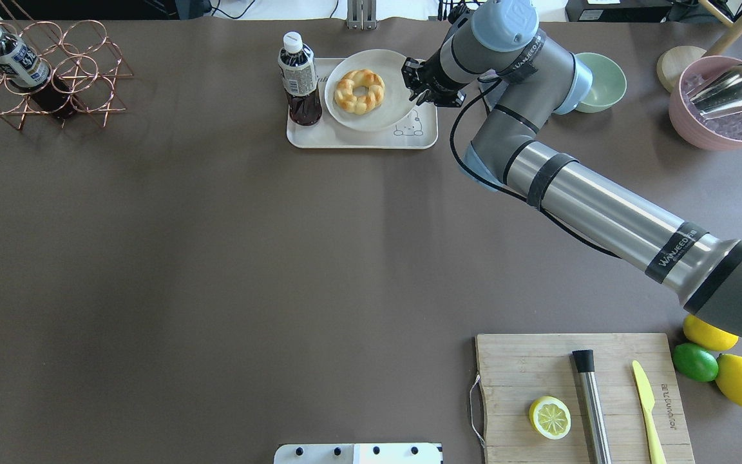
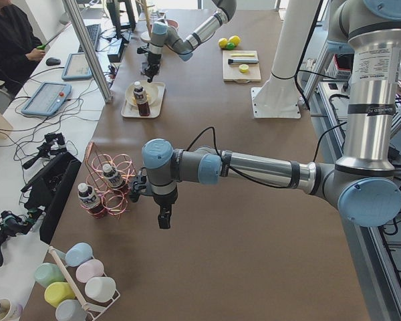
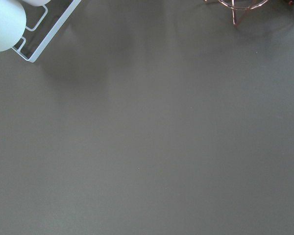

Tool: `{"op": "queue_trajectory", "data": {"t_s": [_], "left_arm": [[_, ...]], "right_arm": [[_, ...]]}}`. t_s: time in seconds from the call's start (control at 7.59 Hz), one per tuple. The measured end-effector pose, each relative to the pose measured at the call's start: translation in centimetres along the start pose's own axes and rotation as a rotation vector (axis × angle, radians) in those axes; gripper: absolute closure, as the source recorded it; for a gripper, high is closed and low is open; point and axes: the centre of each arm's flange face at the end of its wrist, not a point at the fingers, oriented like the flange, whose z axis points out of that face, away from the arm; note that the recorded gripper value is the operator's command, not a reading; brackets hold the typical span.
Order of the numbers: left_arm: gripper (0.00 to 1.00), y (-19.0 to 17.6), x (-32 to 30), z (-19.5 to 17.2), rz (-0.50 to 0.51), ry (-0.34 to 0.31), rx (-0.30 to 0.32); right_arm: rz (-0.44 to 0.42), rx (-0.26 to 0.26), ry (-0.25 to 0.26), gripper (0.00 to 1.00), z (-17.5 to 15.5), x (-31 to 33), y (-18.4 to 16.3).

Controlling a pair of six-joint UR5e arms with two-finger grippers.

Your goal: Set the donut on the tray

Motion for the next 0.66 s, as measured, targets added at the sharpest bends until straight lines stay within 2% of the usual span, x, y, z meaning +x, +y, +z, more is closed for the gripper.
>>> {"op": "queue_trajectory", "data": {"t_s": [0.4, 0.66], "left_arm": [[0.02, 0.0, 0.0, 0.0, 0.001, 0.000, 0.000], [0.02, 0.0, 0.0, 0.0, 0.002, 0.000, 0.001]], "right_arm": [[0.003, 0.017, 0.001, 0.00, -0.3, 0.4, -0.8], [-0.011, 0.017, -0.006, 0.00, -1.6, 1.4, -2.4]]}}
